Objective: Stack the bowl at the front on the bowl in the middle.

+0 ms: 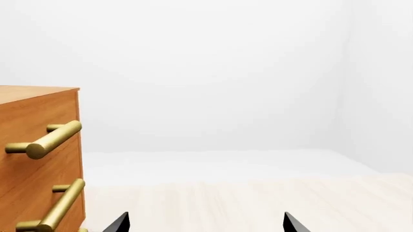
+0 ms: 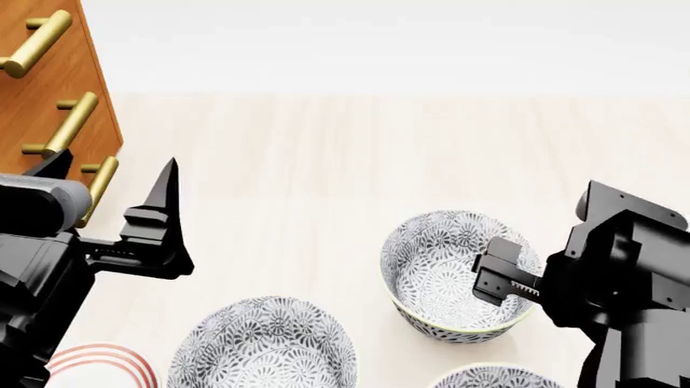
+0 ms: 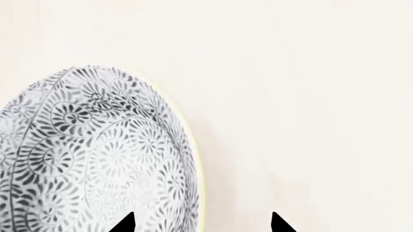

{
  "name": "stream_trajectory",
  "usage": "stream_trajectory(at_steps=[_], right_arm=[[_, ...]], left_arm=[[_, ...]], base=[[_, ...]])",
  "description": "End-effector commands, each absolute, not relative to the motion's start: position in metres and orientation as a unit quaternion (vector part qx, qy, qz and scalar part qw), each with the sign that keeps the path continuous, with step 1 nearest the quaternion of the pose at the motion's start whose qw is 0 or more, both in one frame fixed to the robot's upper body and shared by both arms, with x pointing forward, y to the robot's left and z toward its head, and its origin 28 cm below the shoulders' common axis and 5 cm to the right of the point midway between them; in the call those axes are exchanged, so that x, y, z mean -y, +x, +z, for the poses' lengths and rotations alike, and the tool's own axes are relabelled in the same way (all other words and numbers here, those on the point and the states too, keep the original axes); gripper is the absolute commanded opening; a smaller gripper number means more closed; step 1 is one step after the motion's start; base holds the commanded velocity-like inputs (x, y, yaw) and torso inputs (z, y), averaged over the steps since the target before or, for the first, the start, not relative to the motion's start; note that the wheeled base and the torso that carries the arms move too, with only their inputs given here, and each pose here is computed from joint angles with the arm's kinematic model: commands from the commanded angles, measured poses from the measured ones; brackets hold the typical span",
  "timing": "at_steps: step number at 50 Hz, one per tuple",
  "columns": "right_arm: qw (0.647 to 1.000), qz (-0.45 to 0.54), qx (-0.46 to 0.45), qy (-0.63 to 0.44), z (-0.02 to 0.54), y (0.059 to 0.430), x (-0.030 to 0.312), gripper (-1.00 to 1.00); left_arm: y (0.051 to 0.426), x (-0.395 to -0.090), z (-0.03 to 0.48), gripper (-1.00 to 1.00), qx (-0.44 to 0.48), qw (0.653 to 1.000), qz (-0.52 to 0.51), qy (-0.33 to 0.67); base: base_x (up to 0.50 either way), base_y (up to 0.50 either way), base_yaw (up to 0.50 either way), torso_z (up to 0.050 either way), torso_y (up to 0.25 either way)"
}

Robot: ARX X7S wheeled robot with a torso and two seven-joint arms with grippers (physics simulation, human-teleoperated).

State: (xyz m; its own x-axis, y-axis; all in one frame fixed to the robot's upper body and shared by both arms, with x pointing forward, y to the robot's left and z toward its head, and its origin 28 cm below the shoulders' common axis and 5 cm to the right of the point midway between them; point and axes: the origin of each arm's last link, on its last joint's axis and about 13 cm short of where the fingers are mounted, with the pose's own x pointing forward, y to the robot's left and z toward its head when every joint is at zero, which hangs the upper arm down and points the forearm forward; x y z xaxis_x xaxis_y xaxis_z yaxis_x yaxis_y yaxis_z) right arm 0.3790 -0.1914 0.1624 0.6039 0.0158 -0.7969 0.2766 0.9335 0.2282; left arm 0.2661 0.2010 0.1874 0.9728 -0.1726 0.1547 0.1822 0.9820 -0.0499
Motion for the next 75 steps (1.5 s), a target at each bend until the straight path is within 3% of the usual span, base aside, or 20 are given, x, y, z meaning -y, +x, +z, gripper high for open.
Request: stream_trajectory(at_steps=[1, 17, 18, 41, 63, 75], right_arm=[[0.875, -0.069, -0.45, 0.164, 0.154, 0.377, 0.188, 1.0], [0.877, -0.07, -0.449, 0.156, 0.152, 0.377, 0.187, 1.0], [0.877, -0.071, -0.448, 0.155, 0.152, 0.377, 0.187, -1.0], [0.881, -0.08, -0.439, 0.157, 0.153, 0.379, 0.188, -1.0], [0.893, -0.048, -0.405, 0.191, 0.205, 0.386, 0.192, -1.0], [0.9, -0.031, -0.387, 0.199, 0.235, 0.372, 0.194, -1.0]], left_arm=[[0.265, -0.201, 0.186, 1.0, 0.073, 0.993, -0.091, -0.03], [0.265, -0.201, 0.187, 1.0, 0.074, 0.993, -0.092, -0.03], [0.265, -0.201, 0.187, 1.0, 0.074, 0.993, -0.092, -0.03], [0.266, -0.201, 0.186, 1.0, 0.073, 0.993, -0.093, -0.029], [0.266, -0.202, 0.189, 1.0, 0.074, 0.992, -0.094, -0.035], [0.266, -0.203, 0.19, 1.0, 0.073, 0.992, -0.095, -0.037]], base=[[0.0, 0.0, 0.0, 0.0, 0.0], [0.0, 0.0, 0.0, 0.0, 0.0], [0.0, 0.0, 0.0, 0.0, 0.0], [0.0, 0.0, 0.0, 0.0, 0.0], [0.0, 0.0, 0.0, 0.0, 0.0], [0.0, 0.0, 0.0, 0.0, 0.0]])
